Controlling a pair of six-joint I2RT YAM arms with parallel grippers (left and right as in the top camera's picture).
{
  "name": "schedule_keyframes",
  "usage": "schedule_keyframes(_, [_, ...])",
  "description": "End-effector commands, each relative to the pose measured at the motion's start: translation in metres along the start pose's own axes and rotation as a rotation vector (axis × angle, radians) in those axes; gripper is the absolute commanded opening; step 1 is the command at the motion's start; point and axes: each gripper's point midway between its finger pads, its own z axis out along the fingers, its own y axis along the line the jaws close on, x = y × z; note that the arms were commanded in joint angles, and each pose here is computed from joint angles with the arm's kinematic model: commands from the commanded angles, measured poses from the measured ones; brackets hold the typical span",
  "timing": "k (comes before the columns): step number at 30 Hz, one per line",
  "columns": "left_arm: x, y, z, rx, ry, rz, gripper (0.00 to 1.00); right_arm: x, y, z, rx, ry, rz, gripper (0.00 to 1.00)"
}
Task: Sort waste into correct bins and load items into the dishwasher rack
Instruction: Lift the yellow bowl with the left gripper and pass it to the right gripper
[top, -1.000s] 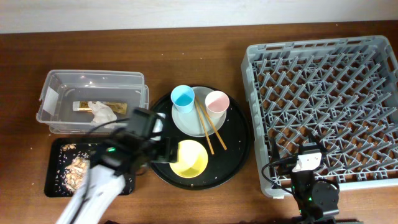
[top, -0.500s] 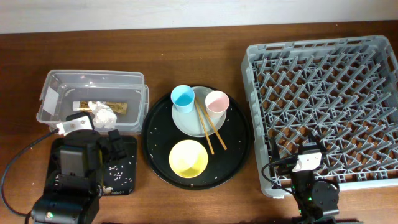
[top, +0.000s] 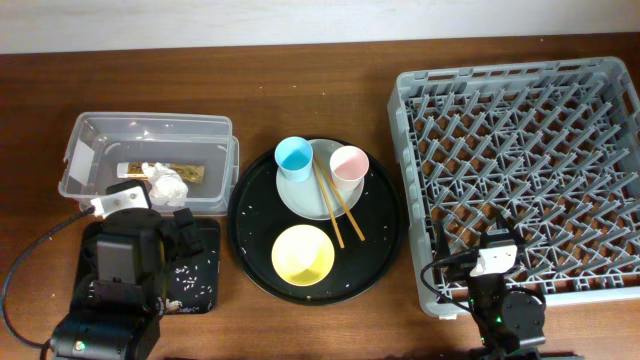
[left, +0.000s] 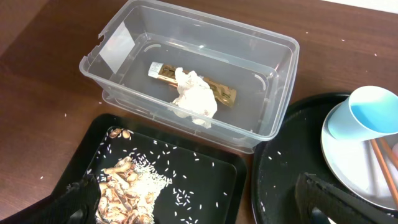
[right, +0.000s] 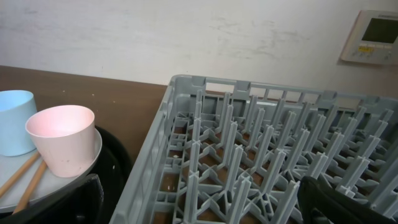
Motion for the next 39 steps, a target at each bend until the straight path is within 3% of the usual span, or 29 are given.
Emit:
schedule_keyframes(1, [-0.004,0.004,-0.002,-0.014,-0.012,-0.017,0.99,0.002,0.003,0.0,-0.016,0.001,-0.001,0.98])
schedule_keyframes(3, [-0.004,0.004,-0.002,-0.014,-0.012,-0.017,0.99,-0.007,0.016,-0.002,-0.098,-0.019,0.066,0.98])
schedule_keyframes(8, [-0.004,0.003,-0.002,-0.013,-0.013,-0.019,0.99,-0.113,0.032,-0.047,-0.256,-0.08,0.148,0.98])
schedule_keyframes(9, [-0.002,-0.003,-0.002,0.025,-0.001,-0.029,0.99,-0.128,0.035,-0.054,-0.282,-0.052,0.149,0.98])
schedule_keyframes(11, [0.01,-0.046,-0.01,0.277,0.083,-0.059,0.99,-0.162,0.046,-0.071,-0.367,0.067,0.163,0.98])
schedule_keyframes(13, [0.004,-0.069,-0.017,0.408,0.073,-0.067,0.99,-0.175,0.045,-0.075,-0.372,0.168,0.177,0.98])
schedule_keyframes(15, [0.011,-0.099,-0.029,0.592,0.138,-0.063,0.94,-0.175,0.045,-0.077,-0.371,0.256,0.19,0.98])
schedule_keyframes(16, [0.026,-0.109,-0.029,0.639,0.243,-0.102,0.6,-0.173,0.045,-0.077,-0.371,0.27,0.192,0.98])
schedule_keyframes(17, [0.045,-0.108,-0.02,0.603,0.346,-0.126,0.49,-0.169,0.046,-0.078,-0.373,0.289,0.195,0.98])
schedule_keyframes(21, [0.115,-0.119,0.012,0.52,0.651,-0.047,0.49,-0.152,0.047,-0.084,-0.373,0.365,0.205,0.98])
schedule_keyframes(24, [0.155,-0.138,0.028,0.497,0.797,0.044,0.49,-0.142,0.048,-0.088,-0.372,0.409,0.211,0.98])
schedule_keyframes(33, [0.215,-0.155,0.097,0.278,0.896,0.164,0.49,-0.132,0.048,-0.093,-0.368,0.456,0.212,0.98])
schedule_keyframes(34, [0.216,-0.156,0.099,0.277,0.898,0.164,0.3,-0.13,0.048,-0.093,-0.368,0.465,0.213,0.98])
schedule_keyframes(36, [0.216,-0.155,0.099,0.275,0.898,0.165,0.08,-0.127,0.049,-0.095,-0.37,0.48,0.217,0.98])
schedule_keyframes(37, [0.216,-0.155,0.099,0.275,0.899,0.165,0.02,-0.126,0.049,-0.096,-0.372,0.485,0.218,0.98])
schedule_keyframes(39, [0.197,-0.16,0.089,0.312,0.851,0.151,0.01,-0.122,0.049,-0.091,-0.361,0.553,0.259,0.99])
